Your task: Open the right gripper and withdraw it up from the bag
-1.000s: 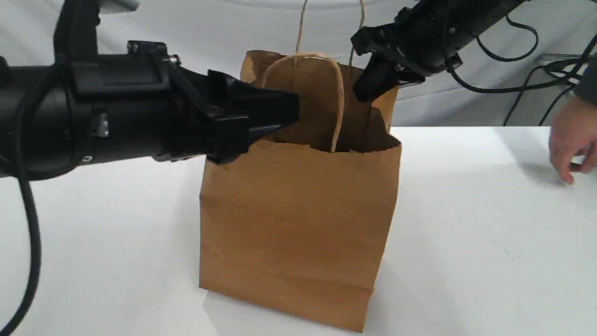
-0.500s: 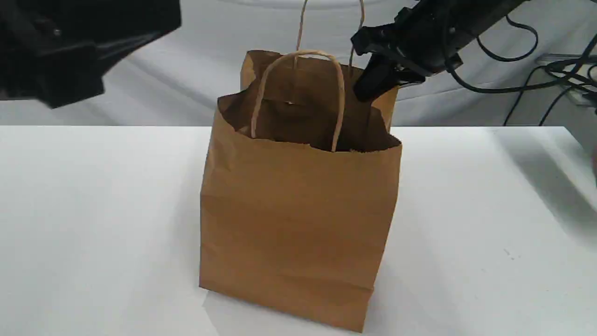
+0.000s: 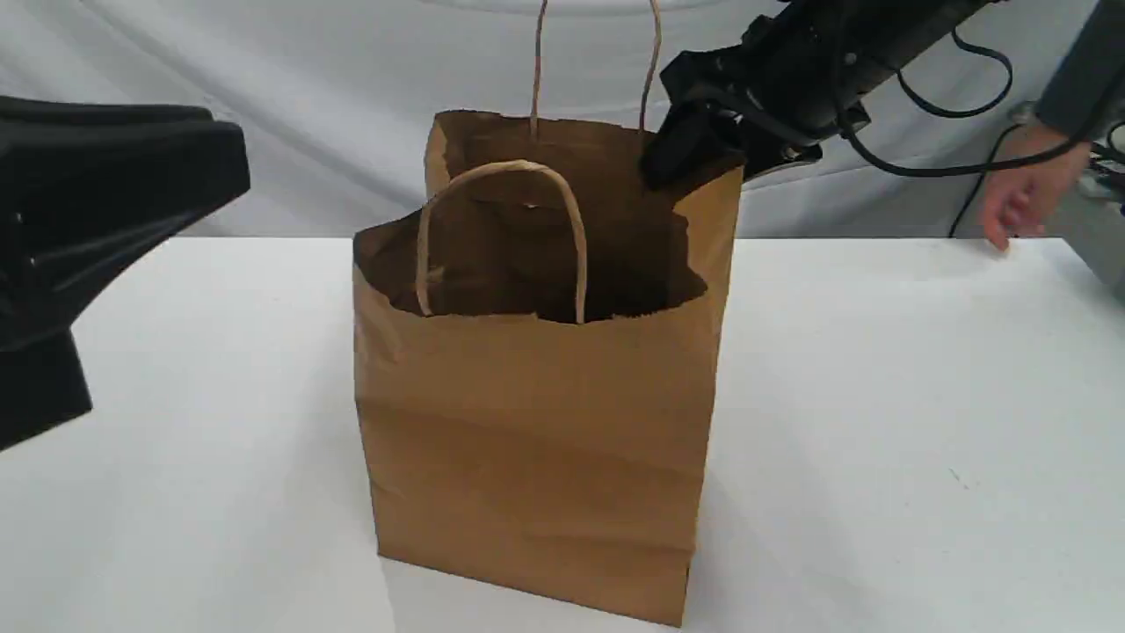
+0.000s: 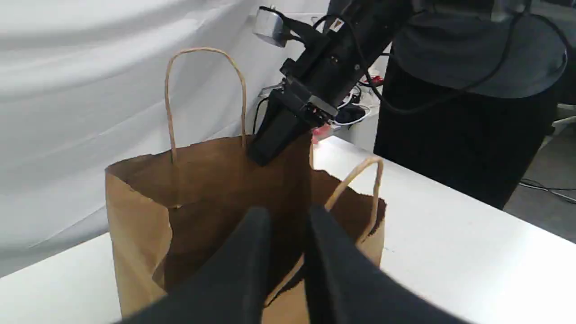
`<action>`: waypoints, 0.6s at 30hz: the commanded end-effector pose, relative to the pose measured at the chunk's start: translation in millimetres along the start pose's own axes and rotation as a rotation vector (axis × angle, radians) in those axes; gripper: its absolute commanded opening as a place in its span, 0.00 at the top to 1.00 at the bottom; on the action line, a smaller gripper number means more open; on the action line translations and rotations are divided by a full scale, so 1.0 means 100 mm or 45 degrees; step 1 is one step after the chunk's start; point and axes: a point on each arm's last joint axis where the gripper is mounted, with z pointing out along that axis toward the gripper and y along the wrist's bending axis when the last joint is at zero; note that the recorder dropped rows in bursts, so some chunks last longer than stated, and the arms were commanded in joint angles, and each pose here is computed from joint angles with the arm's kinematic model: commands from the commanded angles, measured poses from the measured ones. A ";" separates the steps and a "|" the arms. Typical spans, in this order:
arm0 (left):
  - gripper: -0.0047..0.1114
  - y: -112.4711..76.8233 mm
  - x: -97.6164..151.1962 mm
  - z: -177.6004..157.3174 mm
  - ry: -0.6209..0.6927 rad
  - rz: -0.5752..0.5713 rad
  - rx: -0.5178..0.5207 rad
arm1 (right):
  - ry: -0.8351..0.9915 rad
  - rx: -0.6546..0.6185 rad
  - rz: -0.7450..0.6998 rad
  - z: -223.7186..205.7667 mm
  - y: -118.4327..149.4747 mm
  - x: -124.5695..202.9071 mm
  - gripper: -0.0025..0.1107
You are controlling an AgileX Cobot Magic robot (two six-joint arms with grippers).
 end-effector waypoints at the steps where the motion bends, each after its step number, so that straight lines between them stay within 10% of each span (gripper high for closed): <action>1: 0.83 0.01 0.02 -0.02 -0.002 -0.014 -0.010 | -0.058 0.012 -0.048 -0.22 0.13 -0.03 0.50; 11: 0.83 0.01 0.02 -0.02 -0.002 -0.014 -0.010 | -0.201 0.219 -0.201 -0.99 0.45 0.03 0.58; 18: 0.83 0.01 0.01 -0.02 -0.003 -0.010 -0.013 | -0.323 0.226 -0.241 -1.50 0.77 0.20 0.98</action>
